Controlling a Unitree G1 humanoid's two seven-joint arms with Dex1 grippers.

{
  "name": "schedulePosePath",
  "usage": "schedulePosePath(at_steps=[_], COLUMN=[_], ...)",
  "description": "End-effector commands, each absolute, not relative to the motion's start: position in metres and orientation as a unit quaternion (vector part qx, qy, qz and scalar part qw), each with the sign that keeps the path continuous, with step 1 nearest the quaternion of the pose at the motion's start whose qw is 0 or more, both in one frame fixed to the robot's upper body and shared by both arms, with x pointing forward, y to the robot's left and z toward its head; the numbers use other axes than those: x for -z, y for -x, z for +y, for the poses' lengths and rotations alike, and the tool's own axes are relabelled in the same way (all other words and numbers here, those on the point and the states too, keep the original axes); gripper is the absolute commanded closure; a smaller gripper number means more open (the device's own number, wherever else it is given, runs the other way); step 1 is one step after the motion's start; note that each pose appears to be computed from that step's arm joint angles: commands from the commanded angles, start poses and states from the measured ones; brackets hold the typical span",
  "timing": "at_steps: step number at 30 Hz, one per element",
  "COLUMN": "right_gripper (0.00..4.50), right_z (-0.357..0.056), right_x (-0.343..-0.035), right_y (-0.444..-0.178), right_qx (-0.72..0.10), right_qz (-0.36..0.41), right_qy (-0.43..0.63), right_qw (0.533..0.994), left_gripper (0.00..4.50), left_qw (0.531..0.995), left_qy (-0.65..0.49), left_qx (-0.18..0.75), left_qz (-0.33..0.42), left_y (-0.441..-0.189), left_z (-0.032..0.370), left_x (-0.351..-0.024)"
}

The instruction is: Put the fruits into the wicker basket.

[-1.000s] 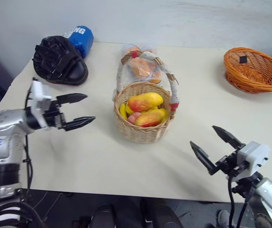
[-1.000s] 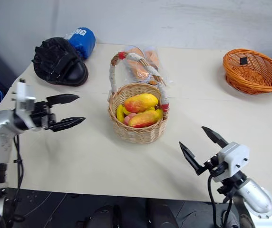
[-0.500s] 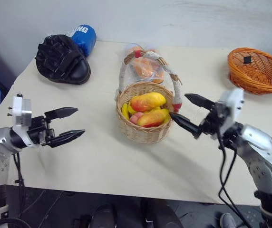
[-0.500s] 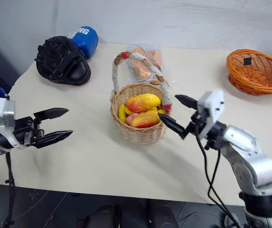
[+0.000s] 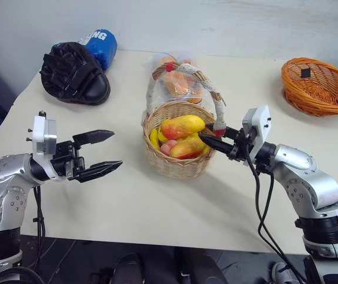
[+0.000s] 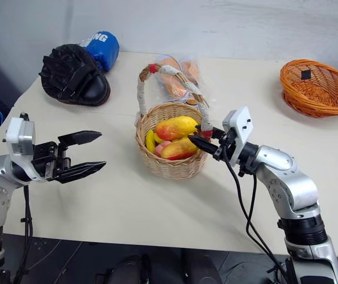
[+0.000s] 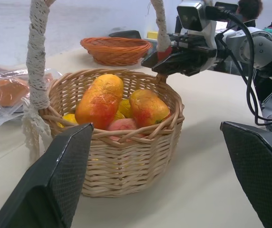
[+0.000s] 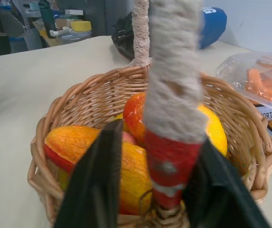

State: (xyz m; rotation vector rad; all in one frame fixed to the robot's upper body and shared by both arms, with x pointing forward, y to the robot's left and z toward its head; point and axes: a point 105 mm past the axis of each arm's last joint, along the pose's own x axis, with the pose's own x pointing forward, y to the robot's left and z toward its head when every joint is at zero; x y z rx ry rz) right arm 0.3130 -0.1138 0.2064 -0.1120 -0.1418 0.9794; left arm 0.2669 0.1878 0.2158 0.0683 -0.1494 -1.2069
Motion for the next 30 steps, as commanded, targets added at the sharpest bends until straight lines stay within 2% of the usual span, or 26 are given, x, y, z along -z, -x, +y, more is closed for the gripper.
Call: schedulePosePath(at_steps=[1,2,5,9,13,16,21,24,30], right_gripper=[4.17,4.34,4.33,4.33,4.33,4.33,4.33,4.33,4.33], right_z=[-0.122,-0.124,-0.132,-0.156,-0.178,-0.222,-0.292,-0.327,-0.356], right_x=[-0.239,-0.242,-0.235,-0.254,-0.257,-0.260,-0.246,-0.240,-0.225], right_y=[-0.302,-0.300,-0.284,-0.262,-0.243,-0.237,-0.234,-0.241,-0.262], right_qx=[-0.443,-0.434,-0.426,-0.363,-0.323,-0.242,-0.153,-0.109,-0.081], right_qz=[-0.161,-0.169,-0.169,-0.224,-0.223,-0.217,-0.174,-0.168,-0.136], right_qy=[0.029,0.021,0.042,0.022,0.058,0.088,0.131,0.115,0.100], right_qw=[0.882,0.884,0.888,0.904,0.918,0.942,0.964,0.973,0.982], left_gripper=[0.00,0.00,0.00,0.00,0.00,0.00,0.00,0.00,0.00], left_qw=[0.804,0.801,0.781,0.756,0.739,0.726,0.722,0.722,0.740], left_qy=[-0.029,-0.029,-0.025,-0.021,0.004,0.010,0.009,-0.004,-0.017], left_qx=[0.586,0.590,0.617,0.648,0.666,0.681,0.685,0.686,0.662], left_qz=[-0.101,-0.100,-0.096,-0.093,-0.104,-0.097,-0.095,-0.092,-0.116], left_y=[-0.264,-0.264,-0.265,-0.270,-0.276,-0.279,-0.285,-0.288,-0.294], left_z=[0.175,0.173,0.159,0.145,0.130,0.120,0.115,0.114,0.113], left_x=[-0.231,-0.231,-0.231,-0.230,-0.234,-0.229,-0.227,-0.223,-0.230])
